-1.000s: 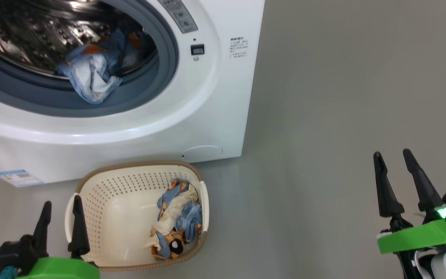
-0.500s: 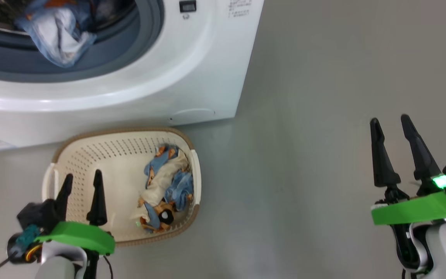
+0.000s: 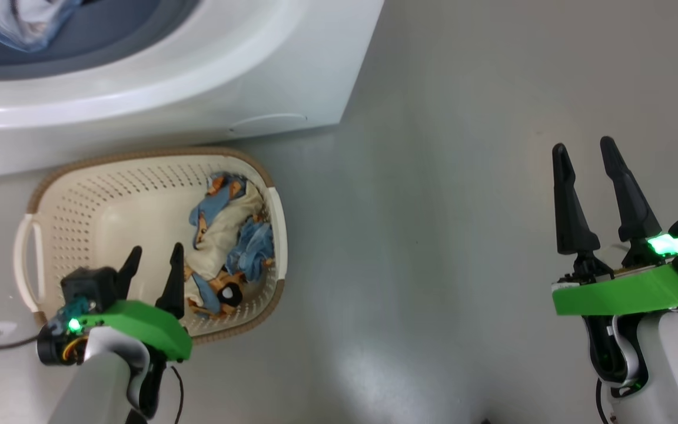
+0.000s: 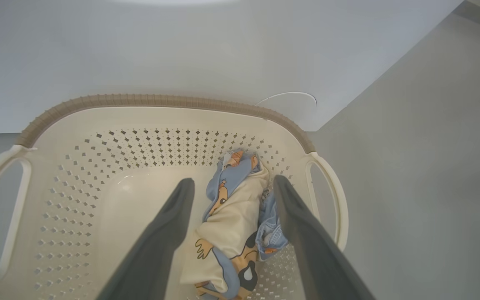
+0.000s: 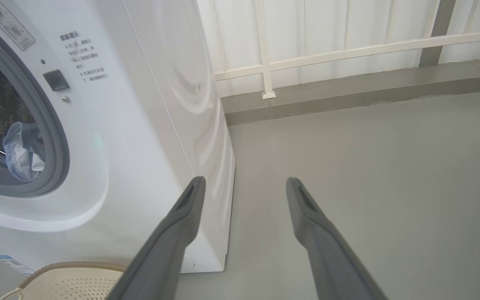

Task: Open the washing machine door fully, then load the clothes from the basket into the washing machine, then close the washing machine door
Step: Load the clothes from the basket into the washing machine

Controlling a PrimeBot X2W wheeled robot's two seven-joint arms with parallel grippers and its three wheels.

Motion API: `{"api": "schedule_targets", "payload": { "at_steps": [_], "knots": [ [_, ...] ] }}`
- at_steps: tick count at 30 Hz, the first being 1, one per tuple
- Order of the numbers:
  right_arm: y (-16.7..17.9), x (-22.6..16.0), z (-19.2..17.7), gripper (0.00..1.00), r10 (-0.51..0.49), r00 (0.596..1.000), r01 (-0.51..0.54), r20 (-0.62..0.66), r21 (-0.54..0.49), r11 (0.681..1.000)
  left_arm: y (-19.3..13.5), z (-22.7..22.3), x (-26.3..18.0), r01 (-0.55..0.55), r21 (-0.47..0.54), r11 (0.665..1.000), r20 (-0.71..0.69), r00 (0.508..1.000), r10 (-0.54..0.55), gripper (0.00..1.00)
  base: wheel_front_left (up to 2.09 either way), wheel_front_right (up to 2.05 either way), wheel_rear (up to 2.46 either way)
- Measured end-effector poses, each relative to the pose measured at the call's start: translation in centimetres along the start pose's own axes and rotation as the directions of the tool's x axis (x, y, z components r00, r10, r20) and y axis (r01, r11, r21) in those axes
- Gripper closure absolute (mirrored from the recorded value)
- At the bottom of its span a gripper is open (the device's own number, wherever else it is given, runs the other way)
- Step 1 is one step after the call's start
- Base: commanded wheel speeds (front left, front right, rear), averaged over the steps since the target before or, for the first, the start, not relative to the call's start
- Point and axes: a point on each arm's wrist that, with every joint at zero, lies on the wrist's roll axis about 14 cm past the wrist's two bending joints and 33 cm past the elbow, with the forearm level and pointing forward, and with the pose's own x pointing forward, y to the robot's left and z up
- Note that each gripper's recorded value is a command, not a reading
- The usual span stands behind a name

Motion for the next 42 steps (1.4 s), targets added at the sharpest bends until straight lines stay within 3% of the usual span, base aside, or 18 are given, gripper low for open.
{"api": "schedule_targets", "payload": {
  "at_steps": [8, 22, 42],
  "knots": [
    [-0.6, 1.3, -1.9, 0.0, -0.018, 0.999, 0.018, -0.029, 0.002, 1.0, -0.7, -3.5, 2.9, 0.047, 0.001, 0.999, -0.138, 0.989, -0.047, 0.0, 0.0, 0.0, 0.0],
    [-2.3, 2.3, -4.9, 0.0, -0.065, 0.994, 0.065, -0.084, -0.005, 0.998, -0.9, -9.0, 5.8, 0.142, 0.001, 0.99, -0.391, 0.911, -0.131, 0.0, 0.0, 0.0, 0.0],
    [-3.8, 2.0, -6.5, 0.0, -0.115, 0.986, 0.113, -0.12, -0.024, 0.993, -1.2, -11.7, 9.1, 0.23, 0.038, 0.972, -0.504, 0.845, -0.18, 0.0, 0.0, 0.0, 0.0]
  ]
}}
